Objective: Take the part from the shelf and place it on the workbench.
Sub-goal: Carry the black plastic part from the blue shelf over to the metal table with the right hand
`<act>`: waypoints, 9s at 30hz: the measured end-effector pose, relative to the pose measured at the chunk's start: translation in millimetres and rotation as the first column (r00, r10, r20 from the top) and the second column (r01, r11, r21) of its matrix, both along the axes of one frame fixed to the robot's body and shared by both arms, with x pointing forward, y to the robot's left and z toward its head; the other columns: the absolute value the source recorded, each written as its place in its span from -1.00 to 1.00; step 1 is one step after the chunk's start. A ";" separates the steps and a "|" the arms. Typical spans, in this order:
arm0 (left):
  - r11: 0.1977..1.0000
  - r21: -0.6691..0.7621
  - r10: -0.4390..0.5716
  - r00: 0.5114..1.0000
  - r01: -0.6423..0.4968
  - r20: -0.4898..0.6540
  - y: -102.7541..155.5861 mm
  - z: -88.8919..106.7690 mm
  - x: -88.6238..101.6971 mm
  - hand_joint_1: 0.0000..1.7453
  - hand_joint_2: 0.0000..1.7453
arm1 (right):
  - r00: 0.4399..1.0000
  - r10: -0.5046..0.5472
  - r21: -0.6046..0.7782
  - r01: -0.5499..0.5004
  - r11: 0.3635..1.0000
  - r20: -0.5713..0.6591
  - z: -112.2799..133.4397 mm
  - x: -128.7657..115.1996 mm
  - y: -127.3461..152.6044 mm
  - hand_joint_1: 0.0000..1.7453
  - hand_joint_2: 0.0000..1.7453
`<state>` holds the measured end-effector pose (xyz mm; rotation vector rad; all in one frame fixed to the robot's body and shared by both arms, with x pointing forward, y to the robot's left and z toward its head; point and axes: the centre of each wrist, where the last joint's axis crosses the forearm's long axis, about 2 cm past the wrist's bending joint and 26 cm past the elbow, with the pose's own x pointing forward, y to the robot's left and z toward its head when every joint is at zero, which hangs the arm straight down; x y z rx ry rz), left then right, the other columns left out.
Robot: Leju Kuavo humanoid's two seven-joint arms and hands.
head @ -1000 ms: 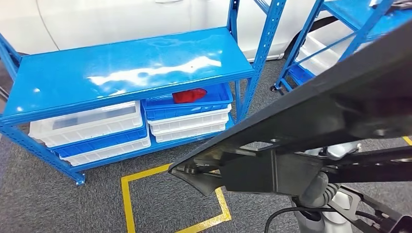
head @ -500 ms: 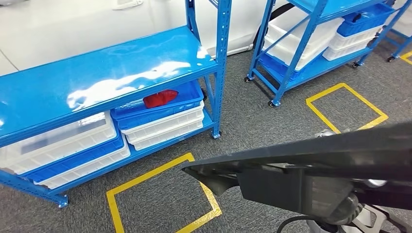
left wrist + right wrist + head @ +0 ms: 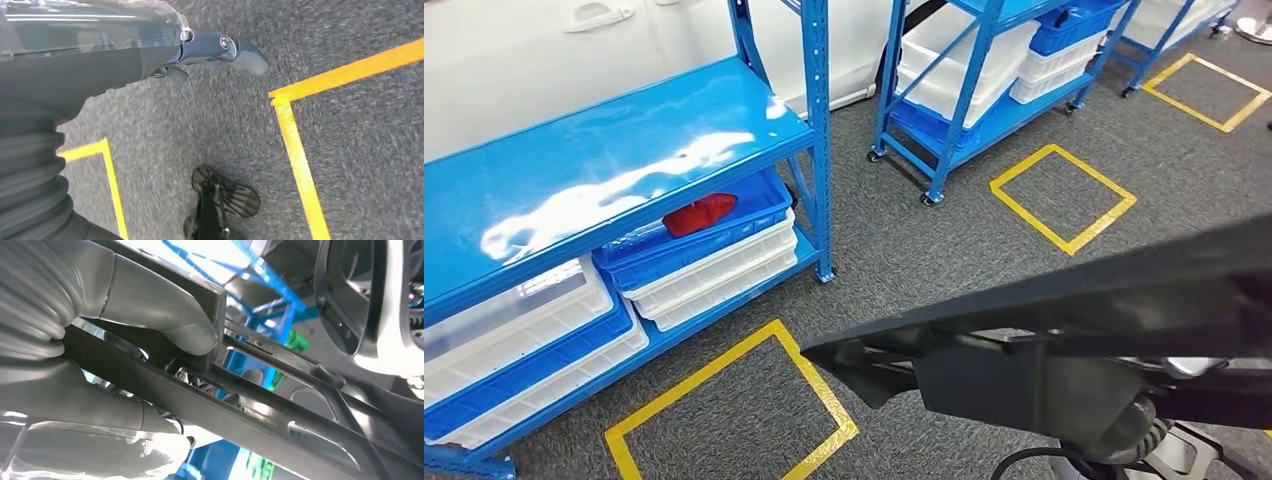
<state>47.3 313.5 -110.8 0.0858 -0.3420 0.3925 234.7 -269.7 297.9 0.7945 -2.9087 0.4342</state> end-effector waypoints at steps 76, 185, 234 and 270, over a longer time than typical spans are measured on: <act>0.999 -0.026 0.045 0.996 -0.047 -0.082 -12.9 -0.2 1.3 -1.00 1.00 | 0.998 0.067 0.018 -0.067 0.998 -0.014 8.9 18.4 41.6 1.00 1.00; 0.989 -0.063 0.128 0.990 -0.131 -0.060 -22.6 -0.5 -1.0 -1.00 1.00 | 0.993 0.099 0.000 -0.099 0.995 -0.061 0.8 36.1 34.7 1.00 1.00; 0.984 -0.095 0.145 0.988 -0.149 -0.048 -22.5 -0.4 0.2 -1.00 1.00 | 0.995 0.053 0.000 -0.053 0.999 -0.079 -3.3 37.3 34.6 1.00 1.00; 0.987 -0.079 0.139 0.989 -0.142 -0.041 -18.5 -1.0 -5.1 -1.00 1.00 | 0.977 -0.053 -0.013 0.051 0.999 -0.208 -19.5 44.1 34.1 1.00 1.00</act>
